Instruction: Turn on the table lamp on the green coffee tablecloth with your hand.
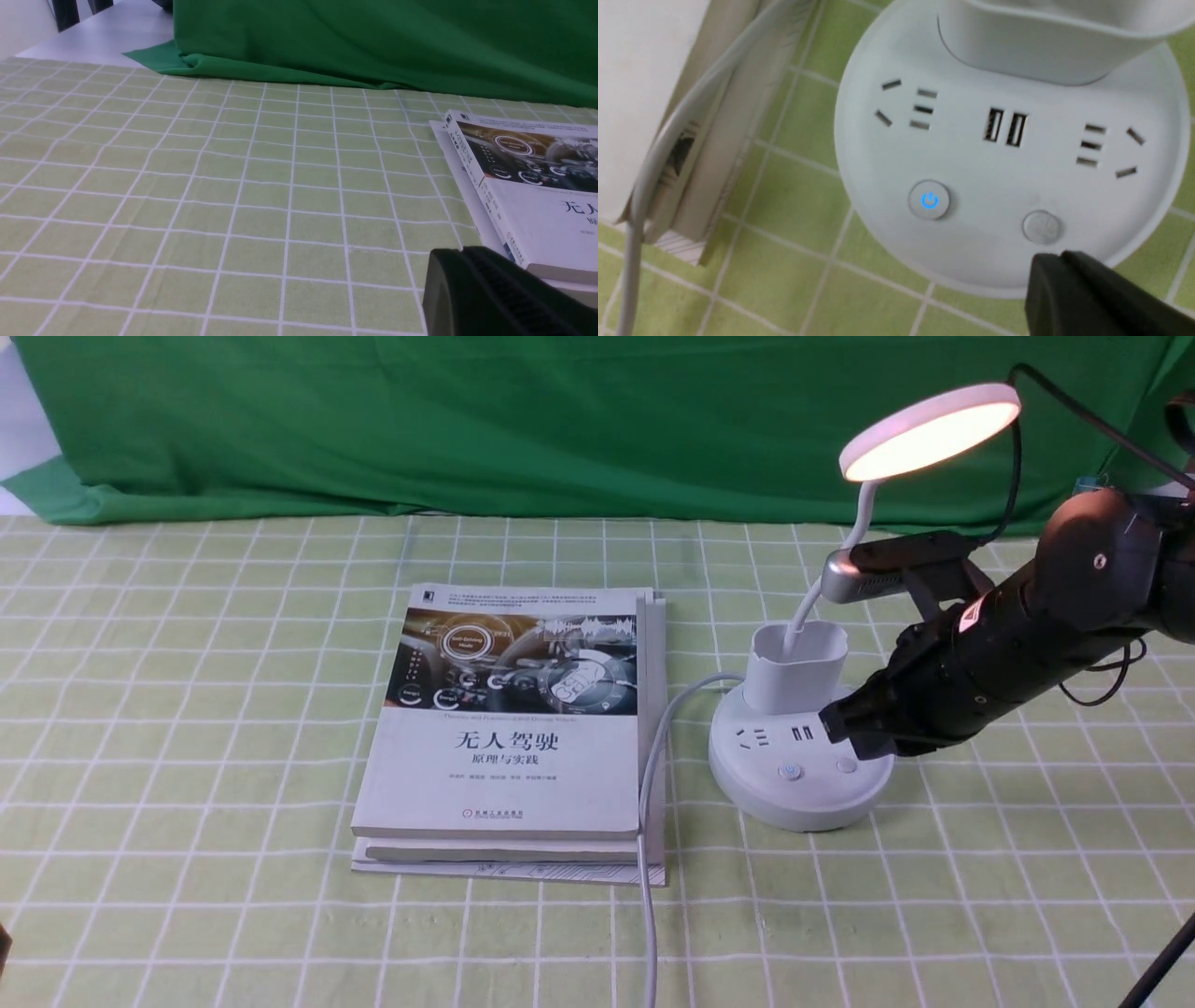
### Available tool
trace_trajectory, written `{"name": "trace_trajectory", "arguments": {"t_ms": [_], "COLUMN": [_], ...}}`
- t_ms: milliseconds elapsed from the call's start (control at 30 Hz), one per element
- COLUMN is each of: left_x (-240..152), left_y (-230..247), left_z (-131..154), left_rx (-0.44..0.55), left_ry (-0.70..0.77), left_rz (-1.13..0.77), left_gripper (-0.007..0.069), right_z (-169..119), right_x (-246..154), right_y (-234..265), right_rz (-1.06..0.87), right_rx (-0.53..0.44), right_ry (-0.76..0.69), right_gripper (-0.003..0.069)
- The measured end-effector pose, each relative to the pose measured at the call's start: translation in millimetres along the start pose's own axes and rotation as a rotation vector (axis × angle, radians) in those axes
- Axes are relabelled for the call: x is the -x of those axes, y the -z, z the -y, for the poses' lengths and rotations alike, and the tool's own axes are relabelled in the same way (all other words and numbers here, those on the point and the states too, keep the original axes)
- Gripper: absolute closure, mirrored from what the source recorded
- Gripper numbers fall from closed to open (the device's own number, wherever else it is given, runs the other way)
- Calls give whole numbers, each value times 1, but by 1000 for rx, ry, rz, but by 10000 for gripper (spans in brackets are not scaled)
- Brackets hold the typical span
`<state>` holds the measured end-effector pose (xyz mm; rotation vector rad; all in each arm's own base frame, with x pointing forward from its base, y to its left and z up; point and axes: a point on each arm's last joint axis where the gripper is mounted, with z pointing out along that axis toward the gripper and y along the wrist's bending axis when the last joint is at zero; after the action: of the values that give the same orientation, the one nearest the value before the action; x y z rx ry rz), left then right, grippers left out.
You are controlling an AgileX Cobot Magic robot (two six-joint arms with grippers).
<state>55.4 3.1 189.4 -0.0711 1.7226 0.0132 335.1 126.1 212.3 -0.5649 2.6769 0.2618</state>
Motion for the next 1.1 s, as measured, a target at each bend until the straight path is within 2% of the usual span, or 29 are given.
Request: {"name": "trace_trajectory", "arguments": {"t_ms": [300,667,800,1100], "left_x": [0,0,0,0], "left_y": [0,0,0,0], "left_z": [0,0,0,0], "left_rx": [0,0,0,0], "left_ry": [0,0,0,0], "left_rz": [0,0,0,0], "left_gripper": [622,622,622,622], "right_z": [-18,-30,-35,-39], "right_x": [-17,-102,-124,-132], "right_y": [43,113,136,171], "right_rz": [36,173,214,417], "right_rx": [15,14,36,37], "right_ry": [36,8,-53,-59], "right_gripper": [625,625,619,586]}}
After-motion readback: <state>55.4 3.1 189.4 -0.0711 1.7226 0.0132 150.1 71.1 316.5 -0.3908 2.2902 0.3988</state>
